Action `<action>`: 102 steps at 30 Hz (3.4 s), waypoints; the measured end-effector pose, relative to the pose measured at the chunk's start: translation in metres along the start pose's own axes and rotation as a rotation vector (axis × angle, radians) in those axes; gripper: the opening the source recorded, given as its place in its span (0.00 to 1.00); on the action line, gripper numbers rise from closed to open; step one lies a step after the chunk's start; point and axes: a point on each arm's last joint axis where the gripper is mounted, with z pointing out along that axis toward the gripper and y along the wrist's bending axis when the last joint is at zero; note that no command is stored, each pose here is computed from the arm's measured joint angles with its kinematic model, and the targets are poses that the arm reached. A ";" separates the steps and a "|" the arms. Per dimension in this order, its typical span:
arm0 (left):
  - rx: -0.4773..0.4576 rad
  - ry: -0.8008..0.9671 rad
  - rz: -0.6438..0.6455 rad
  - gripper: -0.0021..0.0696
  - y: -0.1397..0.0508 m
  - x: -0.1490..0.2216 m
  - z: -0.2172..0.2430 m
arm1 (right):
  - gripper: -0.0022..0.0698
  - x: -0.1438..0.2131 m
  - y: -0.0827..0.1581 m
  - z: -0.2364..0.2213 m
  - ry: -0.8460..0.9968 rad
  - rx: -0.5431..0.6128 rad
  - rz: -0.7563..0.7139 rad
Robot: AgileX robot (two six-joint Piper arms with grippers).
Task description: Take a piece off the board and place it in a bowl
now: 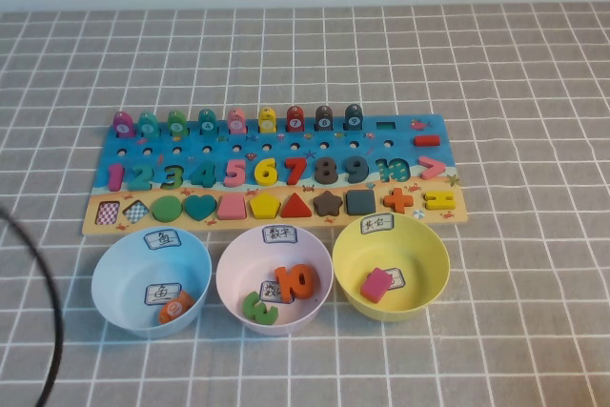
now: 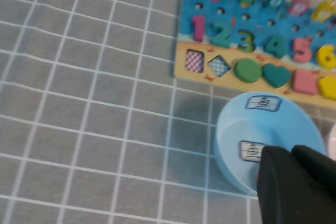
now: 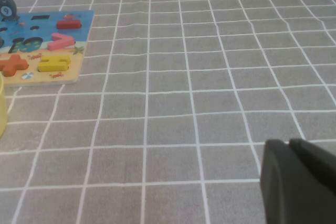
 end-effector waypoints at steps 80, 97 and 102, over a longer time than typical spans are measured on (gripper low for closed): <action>-0.003 0.578 0.313 0.58 -0.048 -0.143 0.373 | 0.01 0.000 0.000 0.000 0.000 0.000 0.000; -0.027 0.563 0.334 0.58 -0.045 -0.143 0.376 | 0.01 0.000 0.000 0.000 0.000 0.000 0.000; -0.027 0.557 0.334 0.58 -0.045 -0.143 0.376 | 0.01 0.000 0.000 0.000 0.000 0.000 0.000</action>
